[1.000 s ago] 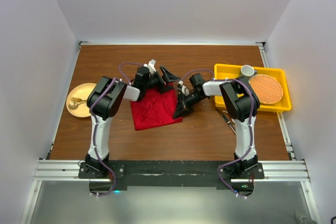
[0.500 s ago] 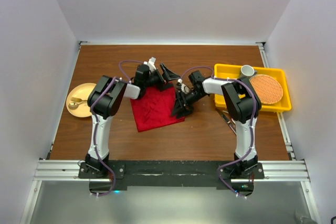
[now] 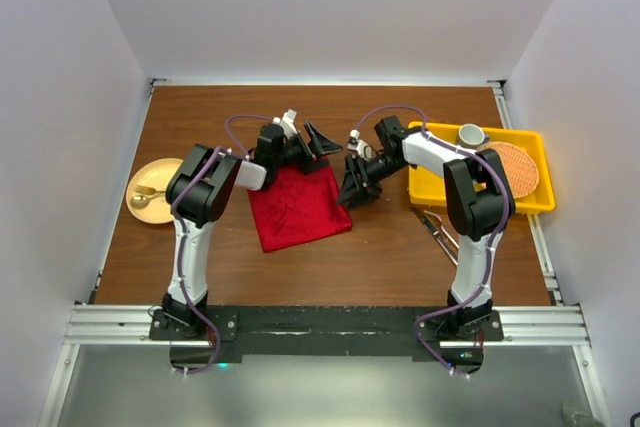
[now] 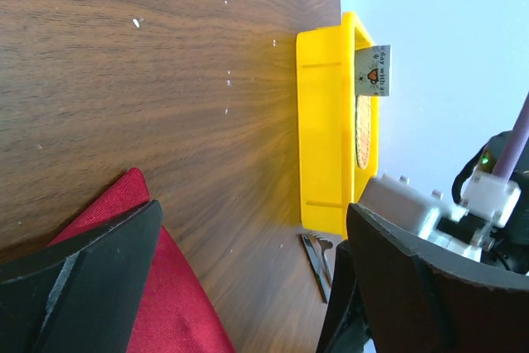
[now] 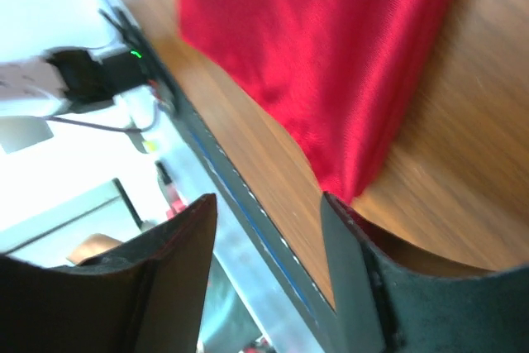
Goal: Fold the napkin into a case and place the utensils inside
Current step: Smooth out the square-folded napkin at the center of the board.
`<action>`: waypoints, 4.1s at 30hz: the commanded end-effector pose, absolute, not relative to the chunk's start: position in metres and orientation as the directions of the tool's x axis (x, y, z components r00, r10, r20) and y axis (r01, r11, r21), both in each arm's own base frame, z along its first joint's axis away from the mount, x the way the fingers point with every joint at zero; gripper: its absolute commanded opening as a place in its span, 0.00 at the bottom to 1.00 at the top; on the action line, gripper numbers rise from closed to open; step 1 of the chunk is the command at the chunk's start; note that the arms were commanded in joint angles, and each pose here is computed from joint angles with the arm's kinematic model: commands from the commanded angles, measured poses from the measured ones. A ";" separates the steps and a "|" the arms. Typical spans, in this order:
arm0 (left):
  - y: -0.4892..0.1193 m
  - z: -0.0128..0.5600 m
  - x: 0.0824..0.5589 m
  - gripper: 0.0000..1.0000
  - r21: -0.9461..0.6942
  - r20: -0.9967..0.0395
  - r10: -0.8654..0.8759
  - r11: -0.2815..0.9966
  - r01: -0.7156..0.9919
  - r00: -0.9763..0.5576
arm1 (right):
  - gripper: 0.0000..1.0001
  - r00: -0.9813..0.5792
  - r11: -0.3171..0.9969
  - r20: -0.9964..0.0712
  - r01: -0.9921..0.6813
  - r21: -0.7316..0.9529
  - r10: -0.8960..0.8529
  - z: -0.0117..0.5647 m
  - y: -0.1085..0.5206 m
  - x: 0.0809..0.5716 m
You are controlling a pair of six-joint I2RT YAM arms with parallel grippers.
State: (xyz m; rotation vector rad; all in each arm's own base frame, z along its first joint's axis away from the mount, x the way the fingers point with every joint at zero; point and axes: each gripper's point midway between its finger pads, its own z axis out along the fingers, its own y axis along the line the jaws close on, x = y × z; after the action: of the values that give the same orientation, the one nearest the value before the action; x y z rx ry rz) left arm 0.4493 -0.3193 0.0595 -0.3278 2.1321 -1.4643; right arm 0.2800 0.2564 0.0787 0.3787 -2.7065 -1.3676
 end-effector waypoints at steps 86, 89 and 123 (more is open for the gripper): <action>-0.285 0.006 0.438 1.00 -0.858 -0.270 -0.478 0.513 -0.017 -0.836 | 0.98 -0.956 0.325 -0.069 -0.164 0.931 -0.287 0.037 0.303 0.243; -0.285 0.006 0.438 1.00 -0.857 -0.274 -0.478 0.515 -0.013 -0.835 | 0.98 -0.942 0.292 -0.097 -0.196 0.936 -0.321 0.059 0.301 0.236; -0.282 0.007 0.431 1.00 -0.851 -0.285 -0.470 0.525 -0.004 -0.835 | 0.98 -0.897 0.114 -0.318 -0.367 0.923 -0.308 0.126 0.342 0.232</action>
State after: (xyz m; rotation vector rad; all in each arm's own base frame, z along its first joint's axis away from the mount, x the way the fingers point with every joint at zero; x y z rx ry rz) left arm 0.4460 -0.3028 0.0572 -0.2804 2.1191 -1.4074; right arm 0.2330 0.3488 0.1063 0.8051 -2.3317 -2.0283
